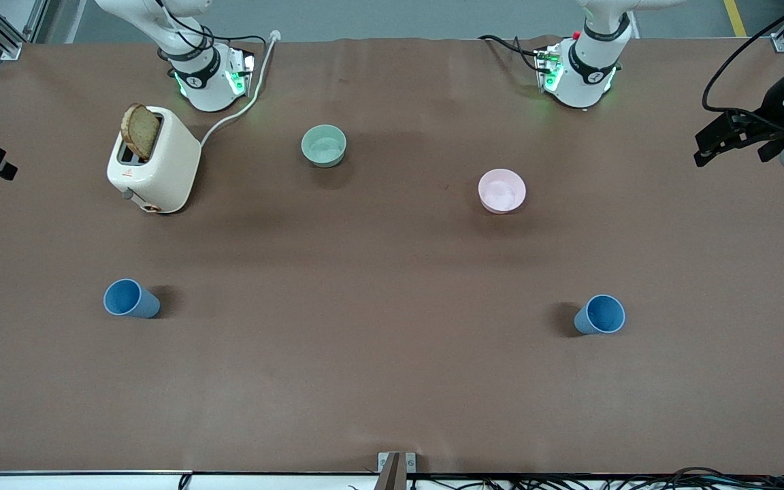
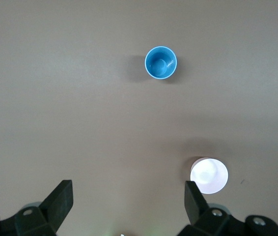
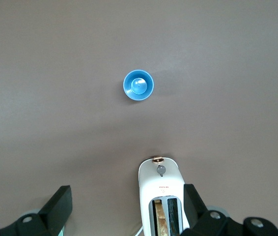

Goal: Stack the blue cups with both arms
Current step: 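Reach the left and right grippers toward the two blue cups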

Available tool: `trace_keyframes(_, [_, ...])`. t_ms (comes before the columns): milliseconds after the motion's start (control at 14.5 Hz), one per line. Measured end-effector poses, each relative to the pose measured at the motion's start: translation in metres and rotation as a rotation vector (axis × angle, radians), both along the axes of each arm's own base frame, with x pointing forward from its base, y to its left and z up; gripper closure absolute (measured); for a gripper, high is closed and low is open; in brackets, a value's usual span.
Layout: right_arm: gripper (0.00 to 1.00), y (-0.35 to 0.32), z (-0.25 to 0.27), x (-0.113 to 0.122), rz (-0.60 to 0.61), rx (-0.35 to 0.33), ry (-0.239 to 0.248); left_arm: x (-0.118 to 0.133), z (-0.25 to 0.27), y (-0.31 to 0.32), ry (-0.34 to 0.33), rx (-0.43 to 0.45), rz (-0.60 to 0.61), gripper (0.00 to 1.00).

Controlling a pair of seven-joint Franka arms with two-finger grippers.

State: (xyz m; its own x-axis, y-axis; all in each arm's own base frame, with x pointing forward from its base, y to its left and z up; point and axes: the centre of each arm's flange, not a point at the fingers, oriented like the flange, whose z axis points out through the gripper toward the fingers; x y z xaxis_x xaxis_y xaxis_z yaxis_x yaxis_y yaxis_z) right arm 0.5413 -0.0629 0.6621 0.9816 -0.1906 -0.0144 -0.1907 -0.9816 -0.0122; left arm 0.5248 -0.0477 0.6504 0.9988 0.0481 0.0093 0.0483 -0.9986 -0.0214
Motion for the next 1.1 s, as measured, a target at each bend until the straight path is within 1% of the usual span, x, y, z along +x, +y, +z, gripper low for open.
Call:
trace_keyframes(345, [0.0,0.0,0.0,0.0,0.0,0.0,0.001,0.002,0.001,0.001,-0.004,-0.001,0.002,0.0])
trace_keyframes(483, [0.0,0.0,0.0,0.0,0.0,0.0,0.003,0.014,-0.009,0.003,0.006,0.0,0.004,0.0])
trace_keyframes(552, [0.0,0.0,-0.001,0.0,0.0,0.0,0.003,0.028,-0.024,0.004,0.007,0.002,0.006,0.0])
trace_keyframes(690, [0.0,0.0,-0.001,0.0,0.0,0.0,0.003,0.065,-0.071,0.007,-0.011,0.015,0.006,0.0])
trace_keyframes(897, [0.0,0.0,-0.003,0.001,0.0,0.001,0.007,0.119,-0.173,0.019,-0.039,0.011,0.017,0.0])
trace_keyframes(1034, [0.0,-0.001,-0.012,0.008,-0.001,-0.001,0.01,0.142,-0.238,0.028,-0.062,-0.003,0.026,0.0])
trace_keyframes(1103, [0.0,-0.001,-0.022,0.017,-0.001,-0.003,0.007,0.149,-0.264,0.029,-0.067,-0.009,0.027,0.0])
